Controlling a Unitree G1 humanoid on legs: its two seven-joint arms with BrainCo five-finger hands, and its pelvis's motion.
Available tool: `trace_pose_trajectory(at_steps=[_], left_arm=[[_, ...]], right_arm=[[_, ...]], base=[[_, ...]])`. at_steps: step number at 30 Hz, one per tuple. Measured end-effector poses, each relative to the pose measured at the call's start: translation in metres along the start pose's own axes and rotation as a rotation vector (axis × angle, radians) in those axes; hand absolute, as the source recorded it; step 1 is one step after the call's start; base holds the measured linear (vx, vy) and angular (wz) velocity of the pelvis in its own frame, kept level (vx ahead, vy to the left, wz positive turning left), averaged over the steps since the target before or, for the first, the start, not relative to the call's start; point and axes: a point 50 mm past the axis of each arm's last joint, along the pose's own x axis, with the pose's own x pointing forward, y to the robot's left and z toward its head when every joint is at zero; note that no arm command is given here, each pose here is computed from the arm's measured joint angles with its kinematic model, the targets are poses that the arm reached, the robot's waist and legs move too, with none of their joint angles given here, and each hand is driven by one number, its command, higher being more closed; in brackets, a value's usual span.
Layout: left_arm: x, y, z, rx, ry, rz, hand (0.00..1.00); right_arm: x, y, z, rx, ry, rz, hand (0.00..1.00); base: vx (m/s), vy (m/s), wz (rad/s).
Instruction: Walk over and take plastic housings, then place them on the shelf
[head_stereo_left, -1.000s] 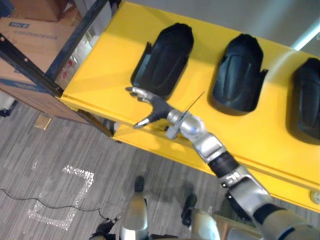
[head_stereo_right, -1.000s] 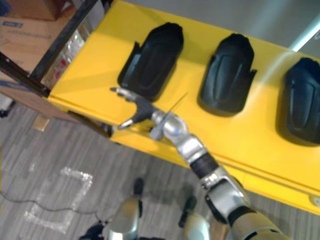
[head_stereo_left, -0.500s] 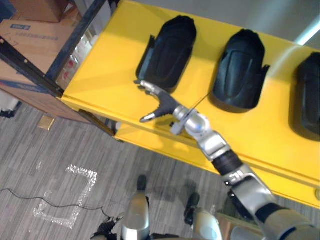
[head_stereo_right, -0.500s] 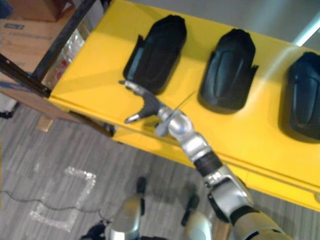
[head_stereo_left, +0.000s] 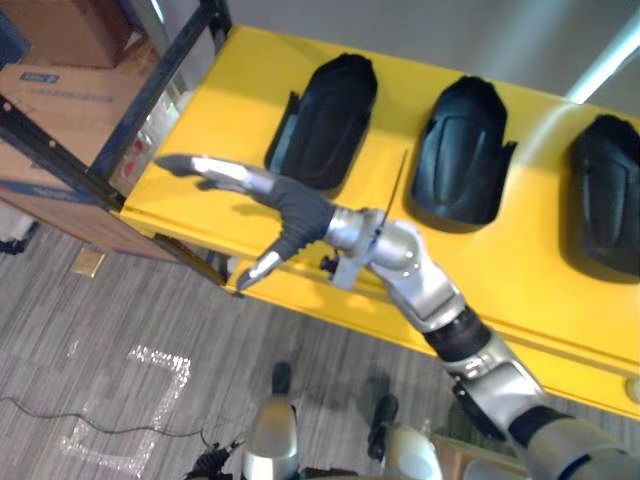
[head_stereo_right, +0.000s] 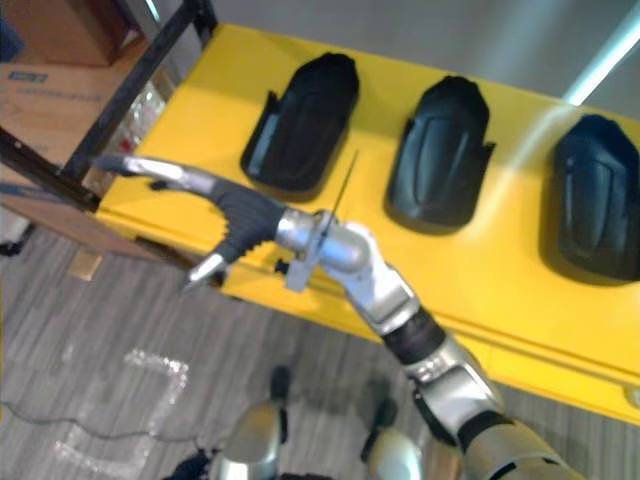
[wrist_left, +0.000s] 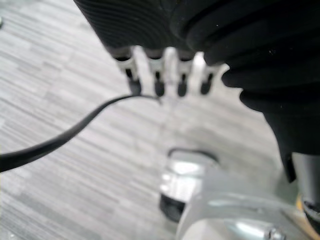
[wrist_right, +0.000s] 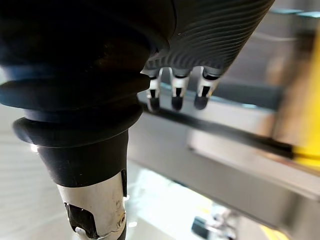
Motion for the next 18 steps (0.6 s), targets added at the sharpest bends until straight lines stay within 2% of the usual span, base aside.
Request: trace_pose_trajectory(at_steps=[3,8,18], left_arm=[[-0.001,0.005,-0.01,-0.007,0.036,0.032,0.0],[-0.003,0.01,-0.022,-0.025,0.075,0.073,0.0],[-0.004,0.014,-0.03,-0.033,0.105,0.087,0.0]], right_arm=[[-0.016,-0.021,0.007,-0.037,-0.006,-0.174,0.0],[-0.039,-0.041,0.016,-0.148,0.029,-0.343,0.0],[-0.117,-0.07,0.004,-0.209,0.256,-0.651,0.0]], base=[[0.15,-0.003,-0.07],[0.08,0.003,-0.28],[-0.01,0.008,-0.2]])
